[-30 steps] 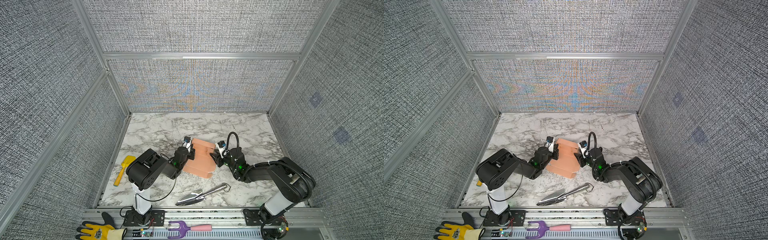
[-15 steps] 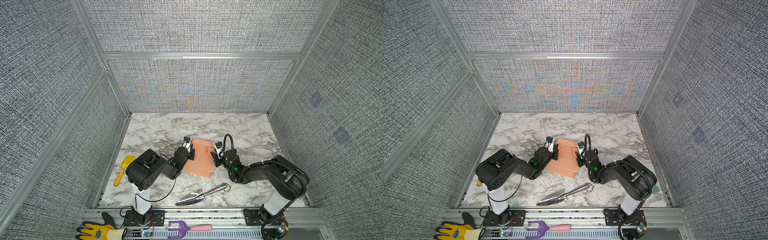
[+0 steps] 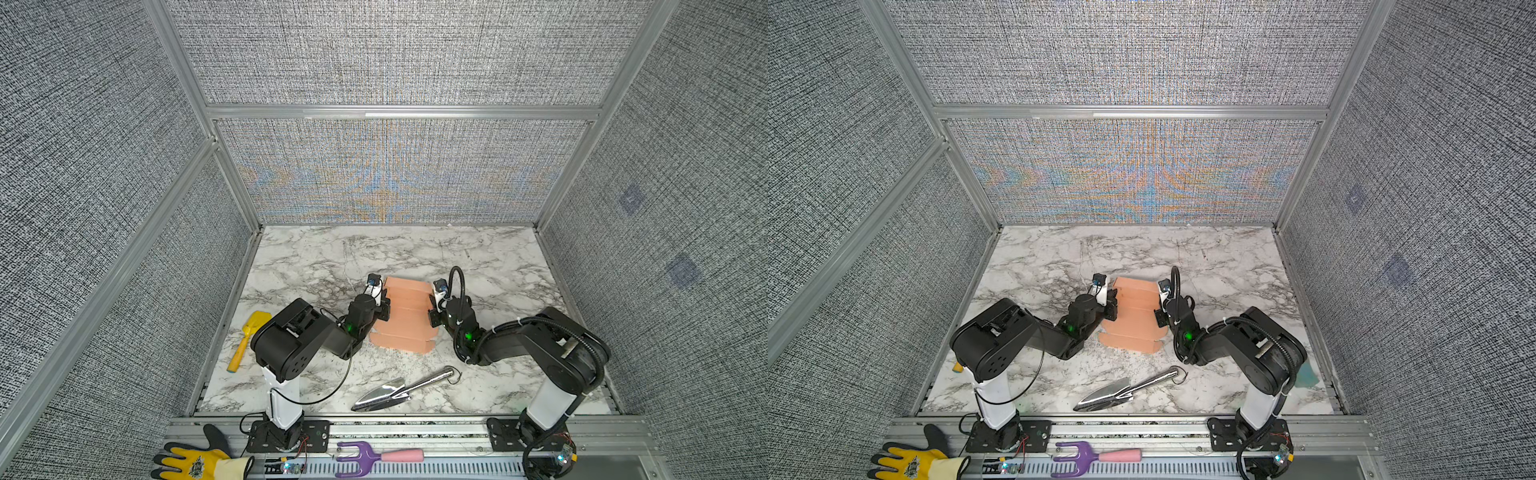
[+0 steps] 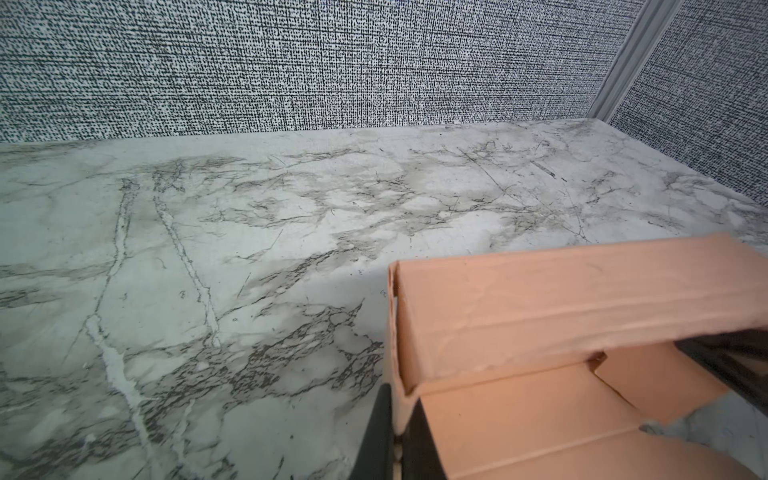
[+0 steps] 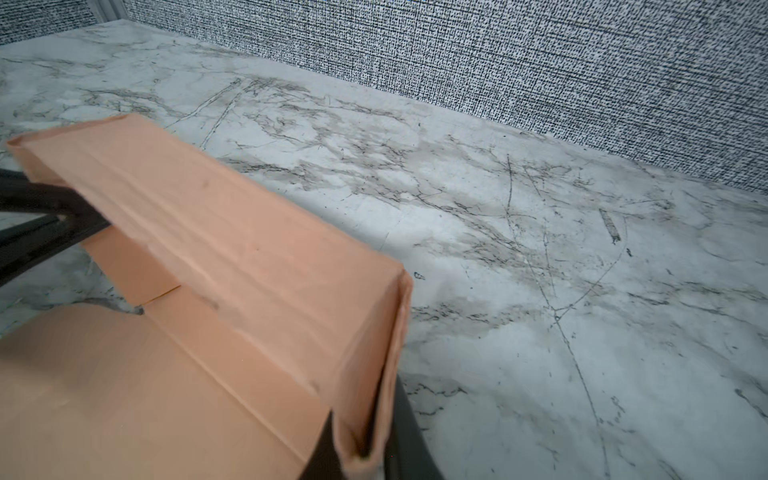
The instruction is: Fold the paper box
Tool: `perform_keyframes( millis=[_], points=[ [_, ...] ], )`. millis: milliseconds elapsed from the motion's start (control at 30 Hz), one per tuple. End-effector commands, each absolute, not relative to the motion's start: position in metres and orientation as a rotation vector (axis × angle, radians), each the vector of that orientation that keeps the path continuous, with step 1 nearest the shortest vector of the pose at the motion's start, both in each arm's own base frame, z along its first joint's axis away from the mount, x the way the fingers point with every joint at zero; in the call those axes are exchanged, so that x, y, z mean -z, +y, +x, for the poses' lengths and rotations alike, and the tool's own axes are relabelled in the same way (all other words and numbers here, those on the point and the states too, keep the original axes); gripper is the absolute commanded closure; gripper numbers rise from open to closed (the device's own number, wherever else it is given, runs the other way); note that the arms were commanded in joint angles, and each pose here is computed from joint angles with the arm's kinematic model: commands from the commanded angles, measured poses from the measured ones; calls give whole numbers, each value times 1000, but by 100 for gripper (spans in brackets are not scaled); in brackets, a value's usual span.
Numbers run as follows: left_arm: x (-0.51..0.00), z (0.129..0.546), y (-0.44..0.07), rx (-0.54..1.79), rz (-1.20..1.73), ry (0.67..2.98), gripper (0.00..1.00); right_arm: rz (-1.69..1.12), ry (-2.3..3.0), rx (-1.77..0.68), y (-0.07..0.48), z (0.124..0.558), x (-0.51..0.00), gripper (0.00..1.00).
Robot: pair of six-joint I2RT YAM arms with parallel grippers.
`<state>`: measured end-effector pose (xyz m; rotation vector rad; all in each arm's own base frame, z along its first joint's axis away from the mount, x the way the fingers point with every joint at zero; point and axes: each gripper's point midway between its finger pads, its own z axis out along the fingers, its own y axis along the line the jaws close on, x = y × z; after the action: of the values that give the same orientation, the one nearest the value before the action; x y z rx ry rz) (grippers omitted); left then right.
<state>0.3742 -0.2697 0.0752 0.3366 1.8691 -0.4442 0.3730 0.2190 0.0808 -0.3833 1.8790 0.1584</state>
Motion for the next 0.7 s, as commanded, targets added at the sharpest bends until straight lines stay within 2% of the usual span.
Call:
perform_keyframes(
  millis=[0,133,667],
  points=[
    [-81,372,-274,472,350,1854,100,-354,1855,-184,223,376,-88,92],
    [-80,372,-275,479,331,1865,100,-334,1864,-168,222,378,-89,100],
    [-81,369,-279,490,211,2085,100,-249,2076,-198,230,379,-91,100]
  ],
)
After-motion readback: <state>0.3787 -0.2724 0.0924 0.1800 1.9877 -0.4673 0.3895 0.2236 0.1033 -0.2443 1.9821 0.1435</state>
